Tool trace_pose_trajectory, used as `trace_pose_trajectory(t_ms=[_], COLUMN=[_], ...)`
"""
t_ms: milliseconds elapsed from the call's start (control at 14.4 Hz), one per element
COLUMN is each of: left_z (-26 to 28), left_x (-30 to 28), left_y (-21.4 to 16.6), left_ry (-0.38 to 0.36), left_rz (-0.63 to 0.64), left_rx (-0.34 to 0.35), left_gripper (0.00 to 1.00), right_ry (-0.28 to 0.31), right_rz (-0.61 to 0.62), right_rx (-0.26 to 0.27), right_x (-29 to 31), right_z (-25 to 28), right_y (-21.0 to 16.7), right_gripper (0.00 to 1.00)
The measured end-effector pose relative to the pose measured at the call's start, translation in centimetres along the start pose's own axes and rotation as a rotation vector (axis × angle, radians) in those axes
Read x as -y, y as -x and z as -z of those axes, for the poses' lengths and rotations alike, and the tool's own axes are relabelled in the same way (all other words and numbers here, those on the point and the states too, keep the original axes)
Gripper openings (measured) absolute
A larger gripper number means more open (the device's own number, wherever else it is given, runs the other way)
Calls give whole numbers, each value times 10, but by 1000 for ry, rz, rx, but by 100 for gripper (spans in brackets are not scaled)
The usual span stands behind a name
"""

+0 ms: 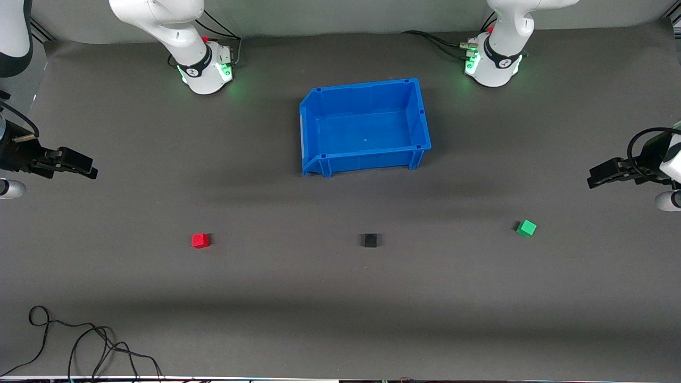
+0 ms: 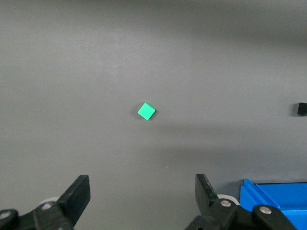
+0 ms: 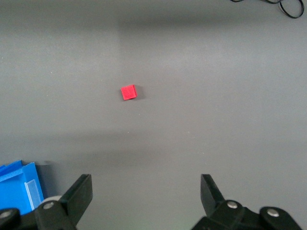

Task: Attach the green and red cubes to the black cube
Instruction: 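Lower the right gripper to the red cube while the left gripper reaches the green cube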

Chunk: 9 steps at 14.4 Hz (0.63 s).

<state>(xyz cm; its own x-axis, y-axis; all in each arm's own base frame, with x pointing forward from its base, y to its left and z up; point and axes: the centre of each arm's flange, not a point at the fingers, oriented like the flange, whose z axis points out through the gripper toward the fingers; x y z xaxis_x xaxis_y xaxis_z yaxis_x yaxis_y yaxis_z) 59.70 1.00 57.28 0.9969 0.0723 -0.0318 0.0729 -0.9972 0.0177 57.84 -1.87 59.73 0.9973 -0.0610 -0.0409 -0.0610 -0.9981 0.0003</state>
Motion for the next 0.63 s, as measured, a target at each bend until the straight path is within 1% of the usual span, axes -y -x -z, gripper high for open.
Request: trace_pose_trajectory(t_ms=[487, 626], left_z=[0, -4], left_x=[0, 6], left_y=[0, -1], left_ry=[-1, -4], left_rz=[-6, 14], left_rx=[3, 13], left_gripper=[100, 100], right_ry=[0, -2], right_rz=[-2, -8], right_rx=[0, 0], right_x=[-1, -3], right_z=[0, 0], right_y=[0, 0], right_gripper=[100, 100])
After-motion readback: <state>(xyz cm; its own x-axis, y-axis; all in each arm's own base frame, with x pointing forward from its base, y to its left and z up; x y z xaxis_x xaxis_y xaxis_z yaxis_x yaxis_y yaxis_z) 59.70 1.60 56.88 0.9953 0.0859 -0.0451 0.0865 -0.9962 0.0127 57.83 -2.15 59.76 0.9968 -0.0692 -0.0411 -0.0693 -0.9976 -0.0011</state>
